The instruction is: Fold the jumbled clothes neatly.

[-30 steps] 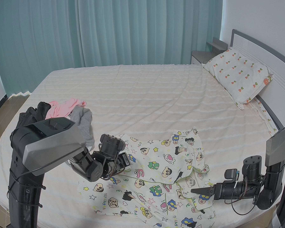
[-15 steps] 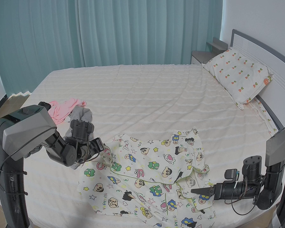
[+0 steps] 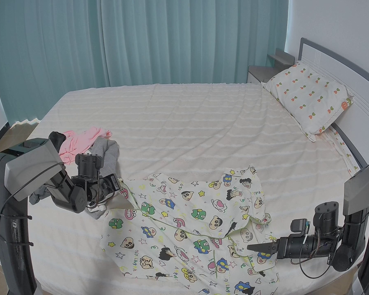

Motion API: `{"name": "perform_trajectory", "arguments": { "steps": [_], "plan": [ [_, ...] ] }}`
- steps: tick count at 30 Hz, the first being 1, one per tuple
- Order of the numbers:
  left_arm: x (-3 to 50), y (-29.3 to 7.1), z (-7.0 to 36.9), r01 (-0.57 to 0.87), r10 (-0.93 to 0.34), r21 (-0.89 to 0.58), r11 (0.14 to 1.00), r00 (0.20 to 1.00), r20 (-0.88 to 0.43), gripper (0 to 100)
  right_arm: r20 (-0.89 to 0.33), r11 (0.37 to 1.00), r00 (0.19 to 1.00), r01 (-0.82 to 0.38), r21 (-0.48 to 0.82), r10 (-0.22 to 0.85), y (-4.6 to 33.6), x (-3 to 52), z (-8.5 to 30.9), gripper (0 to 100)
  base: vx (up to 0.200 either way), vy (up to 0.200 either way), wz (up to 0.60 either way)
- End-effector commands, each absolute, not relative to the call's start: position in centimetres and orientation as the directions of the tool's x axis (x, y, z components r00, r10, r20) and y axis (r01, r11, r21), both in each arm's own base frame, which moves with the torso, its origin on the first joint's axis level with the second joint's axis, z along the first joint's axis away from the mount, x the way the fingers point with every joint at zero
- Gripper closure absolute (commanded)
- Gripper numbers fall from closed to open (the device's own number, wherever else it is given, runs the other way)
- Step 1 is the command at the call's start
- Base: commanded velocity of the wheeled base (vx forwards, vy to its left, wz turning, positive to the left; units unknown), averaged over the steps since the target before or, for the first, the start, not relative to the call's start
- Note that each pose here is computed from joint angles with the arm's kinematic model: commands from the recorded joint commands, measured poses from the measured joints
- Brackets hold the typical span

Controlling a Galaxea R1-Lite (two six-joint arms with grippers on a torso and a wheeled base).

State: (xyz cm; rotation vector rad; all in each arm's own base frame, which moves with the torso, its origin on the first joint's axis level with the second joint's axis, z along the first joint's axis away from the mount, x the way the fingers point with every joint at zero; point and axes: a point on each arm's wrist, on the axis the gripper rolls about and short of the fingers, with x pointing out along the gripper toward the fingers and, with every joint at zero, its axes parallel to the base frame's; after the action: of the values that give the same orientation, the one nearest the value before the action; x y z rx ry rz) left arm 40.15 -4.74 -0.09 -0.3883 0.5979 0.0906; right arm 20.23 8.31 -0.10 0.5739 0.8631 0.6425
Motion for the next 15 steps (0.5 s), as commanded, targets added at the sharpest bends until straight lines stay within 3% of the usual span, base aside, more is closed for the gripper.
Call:
{"name": "perform_trajectory", "arguments": {
  "steps": [1,15],
  "plan": [
    [39.9,-4.0,-1.0,-0.216,-0.011,-0.315,0.924,0.81,-0.587,100,-0.499,0.671,0.491,-0.279,0.686,0.714,8.3,20.3,-0.1,0,0.0,0.0,0.0],
    [39.6,-2.2,-2.7,-0.239,0.023,-0.286,0.928,0.801,-0.598,100,-0.5,0.672,0.49,-0.278,0.687,0.714,8.3,20.3,-0.2,0,0.0,0.0,0.0]
  ]
}}
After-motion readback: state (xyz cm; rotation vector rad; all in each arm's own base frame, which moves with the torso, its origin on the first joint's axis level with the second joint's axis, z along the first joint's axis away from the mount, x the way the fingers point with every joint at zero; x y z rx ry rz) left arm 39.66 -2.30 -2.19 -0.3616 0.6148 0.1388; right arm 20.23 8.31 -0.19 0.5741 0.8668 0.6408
